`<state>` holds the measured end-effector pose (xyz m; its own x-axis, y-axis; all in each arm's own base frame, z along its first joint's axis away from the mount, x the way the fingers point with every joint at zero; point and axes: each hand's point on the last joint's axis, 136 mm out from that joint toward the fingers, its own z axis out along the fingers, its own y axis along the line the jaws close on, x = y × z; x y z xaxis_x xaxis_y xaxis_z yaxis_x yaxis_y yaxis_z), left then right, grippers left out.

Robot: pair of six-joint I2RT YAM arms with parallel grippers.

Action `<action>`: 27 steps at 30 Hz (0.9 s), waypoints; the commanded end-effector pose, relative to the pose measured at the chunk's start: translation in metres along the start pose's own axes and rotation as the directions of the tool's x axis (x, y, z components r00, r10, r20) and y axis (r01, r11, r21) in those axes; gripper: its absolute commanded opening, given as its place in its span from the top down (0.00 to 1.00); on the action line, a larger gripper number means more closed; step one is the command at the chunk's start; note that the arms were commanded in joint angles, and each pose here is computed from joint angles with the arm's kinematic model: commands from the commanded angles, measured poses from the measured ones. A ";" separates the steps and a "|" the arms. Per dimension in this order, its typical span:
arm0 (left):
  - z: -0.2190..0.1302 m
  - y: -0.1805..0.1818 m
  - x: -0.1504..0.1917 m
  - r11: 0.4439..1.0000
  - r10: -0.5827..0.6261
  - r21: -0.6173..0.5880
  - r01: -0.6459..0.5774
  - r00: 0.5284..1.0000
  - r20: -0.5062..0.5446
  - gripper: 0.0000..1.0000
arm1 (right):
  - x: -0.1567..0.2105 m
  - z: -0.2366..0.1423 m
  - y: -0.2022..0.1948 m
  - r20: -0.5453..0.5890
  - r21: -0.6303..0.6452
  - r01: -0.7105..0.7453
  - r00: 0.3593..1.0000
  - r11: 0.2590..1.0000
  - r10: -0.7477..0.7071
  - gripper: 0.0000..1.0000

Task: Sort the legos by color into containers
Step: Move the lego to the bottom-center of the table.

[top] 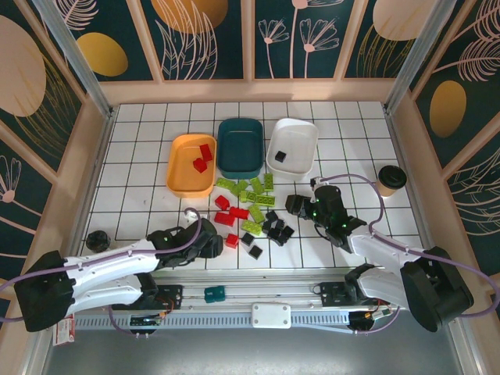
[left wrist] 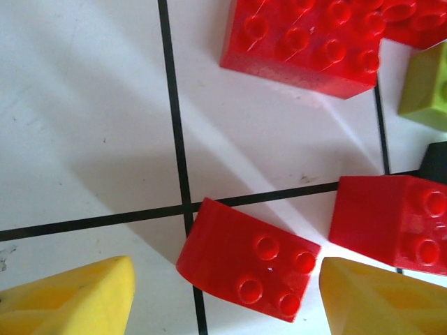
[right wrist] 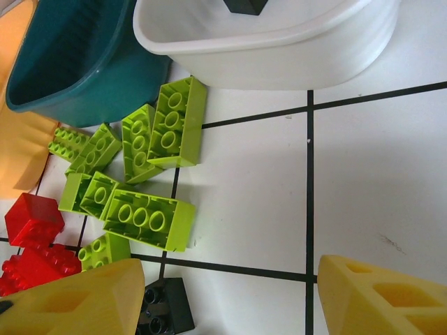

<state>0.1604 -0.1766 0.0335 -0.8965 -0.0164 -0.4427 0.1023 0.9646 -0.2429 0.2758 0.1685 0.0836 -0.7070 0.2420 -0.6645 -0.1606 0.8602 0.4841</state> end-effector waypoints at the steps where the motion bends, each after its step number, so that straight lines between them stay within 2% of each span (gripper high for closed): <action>1: 0.005 0.002 0.006 1.000 0.021 -0.018 -0.022 1.000 -0.020 0.30 | -0.006 0.000 0.002 0.032 0.003 -0.007 0.999 1.000 0.007 0.33; 8: 0.016 -0.006 0.002 0.998 0.064 -0.016 -0.064 0.998 -0.017 0.27 | -0.005 0.000 0.001 0.028 0.008 -0.007 1.000 1.000 0.006 0.33; 15: 0.024 -0.015 0.001 0.997 0.075 -0.003 -0.076 0.997 -0.030 0.31 | -0.004 0.000 -0.001 0.027 0.015 -0.005 1.000 1.000 0.005 0.33; 21: 0.005 -0.030 -0.013 0.996 0.069 0.050 -0.069 0.998 0.010 0.25 | -0.003 0.002 -0.003 0.025 0.019 -0.008 1.000 1.000 0.008 0.33; 27: 0.011 -0.031 -0.009 0.996 0.067 0.051 -0.067 0.998 -0.007 0.21 | -0.002 0.006 0.001 0.017 0.002 -0.015 1.000 1.000 0.015 0.33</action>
<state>0.1736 -0.2061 0.0370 -0.8825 0.0284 -0.4694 0.1682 0.9512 -0.2587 0.2775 0.1679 0.0774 -0.7131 0.2416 -0.6581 -0.1475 0.8660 0.4777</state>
